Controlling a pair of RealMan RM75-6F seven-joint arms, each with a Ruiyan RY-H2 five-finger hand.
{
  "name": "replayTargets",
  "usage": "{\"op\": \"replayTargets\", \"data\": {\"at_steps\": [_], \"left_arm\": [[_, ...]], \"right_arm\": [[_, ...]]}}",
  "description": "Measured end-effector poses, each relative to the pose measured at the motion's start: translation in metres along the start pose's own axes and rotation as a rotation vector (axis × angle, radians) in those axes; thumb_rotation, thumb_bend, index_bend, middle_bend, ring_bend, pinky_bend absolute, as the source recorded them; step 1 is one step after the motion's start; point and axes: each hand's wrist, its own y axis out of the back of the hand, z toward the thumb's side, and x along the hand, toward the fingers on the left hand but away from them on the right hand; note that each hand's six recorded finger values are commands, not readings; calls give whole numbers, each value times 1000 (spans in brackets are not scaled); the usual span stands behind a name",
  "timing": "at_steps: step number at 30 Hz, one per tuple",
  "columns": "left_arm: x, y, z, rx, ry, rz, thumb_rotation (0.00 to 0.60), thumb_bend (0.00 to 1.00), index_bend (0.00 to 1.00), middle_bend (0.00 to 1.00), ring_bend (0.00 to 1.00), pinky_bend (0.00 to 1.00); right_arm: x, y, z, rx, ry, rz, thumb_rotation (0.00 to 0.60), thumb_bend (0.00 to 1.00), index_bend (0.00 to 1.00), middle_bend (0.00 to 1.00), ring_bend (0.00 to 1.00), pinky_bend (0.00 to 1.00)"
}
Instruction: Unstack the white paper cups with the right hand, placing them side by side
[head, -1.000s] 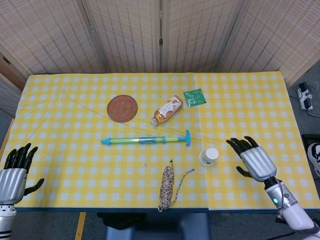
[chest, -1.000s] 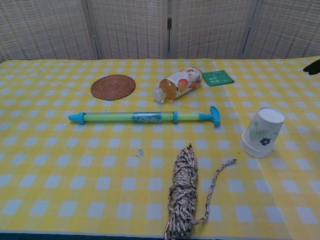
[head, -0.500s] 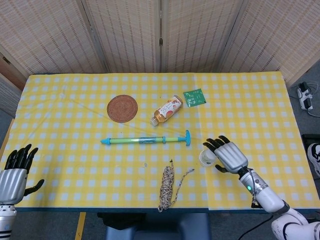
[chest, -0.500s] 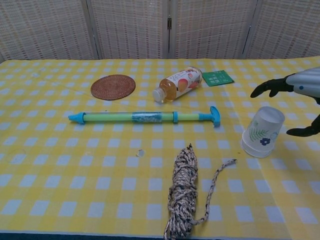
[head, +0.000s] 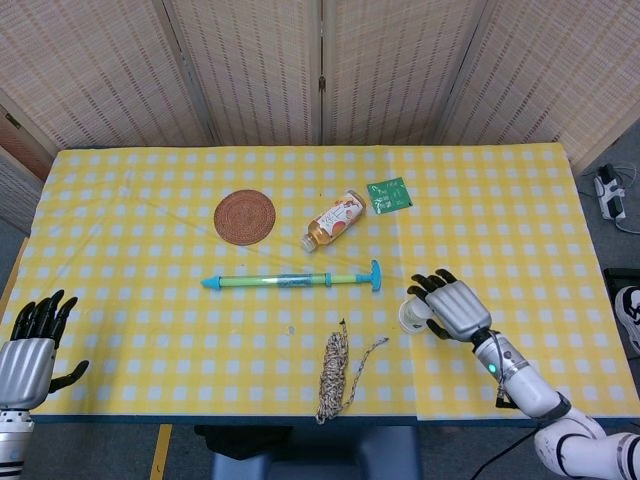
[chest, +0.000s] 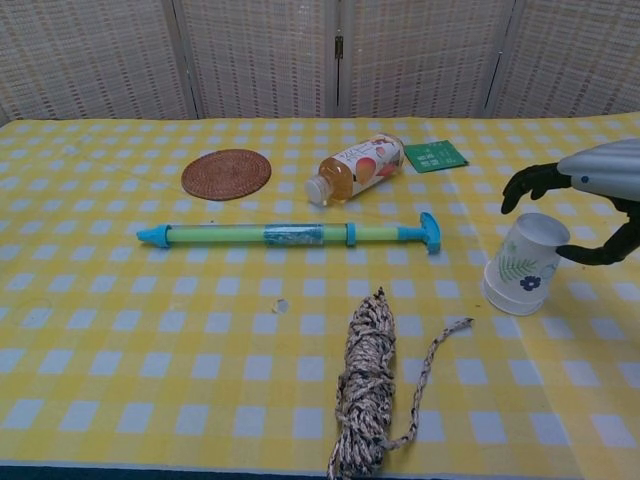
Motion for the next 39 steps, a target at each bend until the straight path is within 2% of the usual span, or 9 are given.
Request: {"op": "replayTargets", "data": {"at_steps": [7, 14, 23, 29, 39], "left_arm": [[0, -1, -2, 1, 6, -5, 600, 250, 28, 0, 13, 76], [0, -2, -2, -1, 7, -8, 600, 250, 29, 0, 13, 76], [1, -2, -3, 0, 9, -11, 600, 250, 28, 0, 13, 76], [2, -1, -3, 0, 8, -8, 600, 250, 28, 0, 13, 76], [1, 2, -2, -2, 8, -2, 600, 250, 28, 0, 17, 77]], "right_arm": [[-2, -2, 0, 0, -2, 11, 600, 451, 270, 166, 187, 131], [-5, -3, 1, -2, -4, 14, 600, 465, 368, 180, 188, 131], [-2, 7, 1, -9, -10, -11, 600, 473, 403, 191, 186, 132], [8, 24, 2, -12, -2, -44, 600, 475, 404, 191, 189, 132], [29, 70, 11, -23, 39, -128, 600, 475, 404, 192, 191, 132]]}}
